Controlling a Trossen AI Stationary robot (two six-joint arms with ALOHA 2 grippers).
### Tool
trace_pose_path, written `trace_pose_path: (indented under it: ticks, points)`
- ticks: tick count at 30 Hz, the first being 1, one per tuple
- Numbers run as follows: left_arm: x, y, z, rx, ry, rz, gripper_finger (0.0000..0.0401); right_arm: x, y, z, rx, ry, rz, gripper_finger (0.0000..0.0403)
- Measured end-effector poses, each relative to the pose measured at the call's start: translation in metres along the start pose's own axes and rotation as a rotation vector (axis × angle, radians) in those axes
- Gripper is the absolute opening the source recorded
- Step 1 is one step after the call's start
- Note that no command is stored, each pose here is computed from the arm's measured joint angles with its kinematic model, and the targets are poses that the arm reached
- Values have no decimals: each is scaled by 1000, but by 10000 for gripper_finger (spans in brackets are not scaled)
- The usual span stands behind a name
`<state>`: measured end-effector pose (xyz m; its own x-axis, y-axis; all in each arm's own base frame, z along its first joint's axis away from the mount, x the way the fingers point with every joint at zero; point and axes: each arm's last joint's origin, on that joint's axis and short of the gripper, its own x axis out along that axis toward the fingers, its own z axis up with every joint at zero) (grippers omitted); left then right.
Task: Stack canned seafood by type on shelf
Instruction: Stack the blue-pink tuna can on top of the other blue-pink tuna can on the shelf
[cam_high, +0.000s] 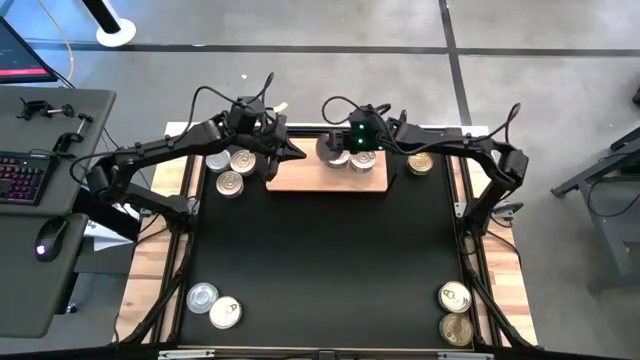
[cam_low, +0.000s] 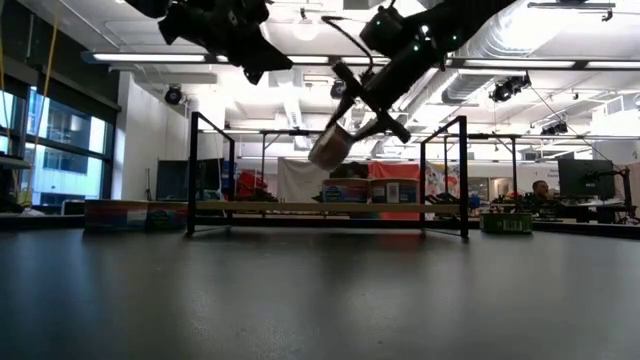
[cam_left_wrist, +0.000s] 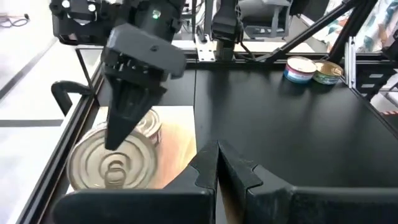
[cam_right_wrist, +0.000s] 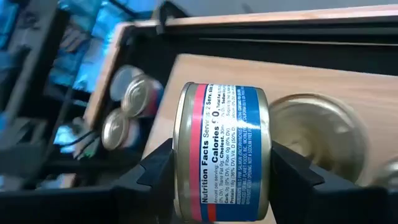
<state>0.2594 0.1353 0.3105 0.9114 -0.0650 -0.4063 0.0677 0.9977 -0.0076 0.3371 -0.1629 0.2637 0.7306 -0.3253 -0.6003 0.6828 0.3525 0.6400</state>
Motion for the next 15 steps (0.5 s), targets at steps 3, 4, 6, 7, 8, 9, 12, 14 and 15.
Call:
trace_pose_path:
  ticks: [3, 4, 6, 7, 8, 9, 12, 14, 15]
  points:
    - [0, 0, 0, 3, -1, 7, 0, -3, 0, 3, 9, -14, 1, 170]
    - [0, 0, 0, 3, -1, 9, 0, -2, -1, 3, 12, -11, -7, 170]
    - [0, 1, 0, 3, 1, 15, 0, 1, -3, 1, 12, -3, -32, 170]
    - [0, 1, 0, 3, 2, 17, 0, 1, -4, 1, 12, -5, -47, 170]
    - [0, 1, 0, 3, 2, 18, 0, 1, -5, 1, 12, -11, -56, 170]
    - [0, 1, 0, 2, 2, 18, 0, 1, -5, 1, 12, -19, -61, 170]
    - [0, 1, 0, 2, 2, 18, 0, 0, -8, 1, 19, -12, -86, 170]
    - [0, 1, 0, 2, 3, 18, 0, 0, -9, 0, 30, -4, -100, 170]
    - [0, 1, 0, 2, 3, 18, 0, 0, -9, 0, 39, -7, -100, 170]
